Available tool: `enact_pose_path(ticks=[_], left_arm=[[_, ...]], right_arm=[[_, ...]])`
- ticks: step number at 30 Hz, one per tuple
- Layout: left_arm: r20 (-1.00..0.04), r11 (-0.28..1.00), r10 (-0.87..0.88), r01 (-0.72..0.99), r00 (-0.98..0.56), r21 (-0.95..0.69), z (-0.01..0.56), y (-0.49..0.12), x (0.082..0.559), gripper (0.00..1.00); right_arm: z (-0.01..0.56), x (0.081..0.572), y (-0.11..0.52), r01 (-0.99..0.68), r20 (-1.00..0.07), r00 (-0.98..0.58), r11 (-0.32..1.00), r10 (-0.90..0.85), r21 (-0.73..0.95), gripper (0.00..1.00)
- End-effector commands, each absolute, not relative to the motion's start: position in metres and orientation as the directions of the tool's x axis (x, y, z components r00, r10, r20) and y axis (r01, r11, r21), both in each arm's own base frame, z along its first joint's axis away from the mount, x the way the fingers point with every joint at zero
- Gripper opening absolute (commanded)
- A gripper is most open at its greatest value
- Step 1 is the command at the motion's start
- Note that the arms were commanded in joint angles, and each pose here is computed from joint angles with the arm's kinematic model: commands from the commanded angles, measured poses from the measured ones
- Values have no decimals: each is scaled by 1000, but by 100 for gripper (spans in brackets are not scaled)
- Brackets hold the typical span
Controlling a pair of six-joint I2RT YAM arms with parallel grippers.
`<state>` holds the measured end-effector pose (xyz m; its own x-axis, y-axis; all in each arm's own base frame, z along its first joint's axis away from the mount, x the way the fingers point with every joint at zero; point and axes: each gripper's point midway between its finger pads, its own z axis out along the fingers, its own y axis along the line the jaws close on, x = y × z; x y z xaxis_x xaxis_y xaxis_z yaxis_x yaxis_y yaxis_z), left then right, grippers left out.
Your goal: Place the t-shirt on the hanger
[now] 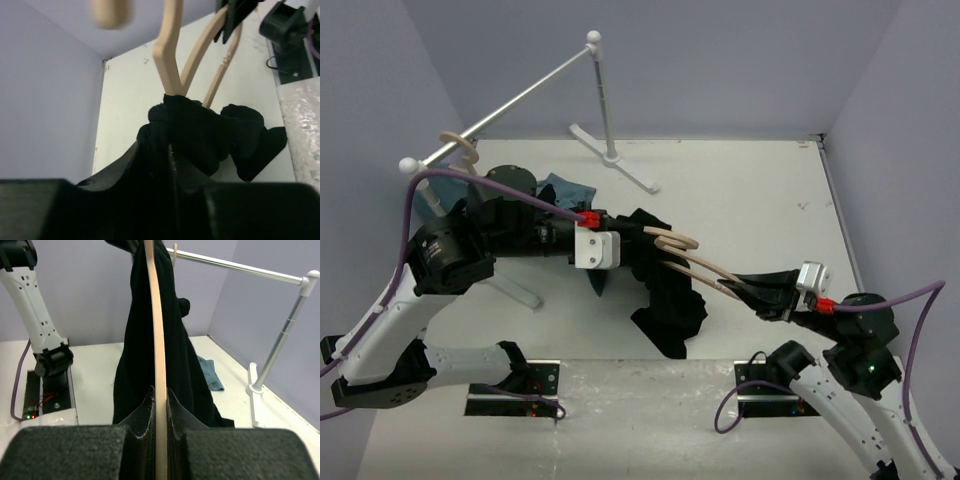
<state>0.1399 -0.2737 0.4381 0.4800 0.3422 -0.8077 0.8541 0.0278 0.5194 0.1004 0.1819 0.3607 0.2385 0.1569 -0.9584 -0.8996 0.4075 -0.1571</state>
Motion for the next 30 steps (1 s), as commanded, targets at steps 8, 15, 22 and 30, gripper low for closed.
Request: enact_pose_path(ticks=[8, 15, 22, 30], left_arm=[[-844, -57, 295, 890, 448, 452, 427, -283, 123, 0], [-856, -71, 341, 919, 388, 388, 402, -296, 130, 20], [-857, -58, 335, 916, 392, 396, 408, -298, 133, 0], [-921, 228, 254, 907, 294, 353, 425, -286, 157, 0]], right_arm=[[388, 71, 185, -894, -908, 398, 276, 131, -352, 0], [398, 58, 183, -884, -886, 442, 232, 137, -405, 0], [405, 68, 173, -866, -894, 430, 337, 129, -368, 6], [361, 156, 67, -382, -793, 62, 748, 607, 543, 99]])
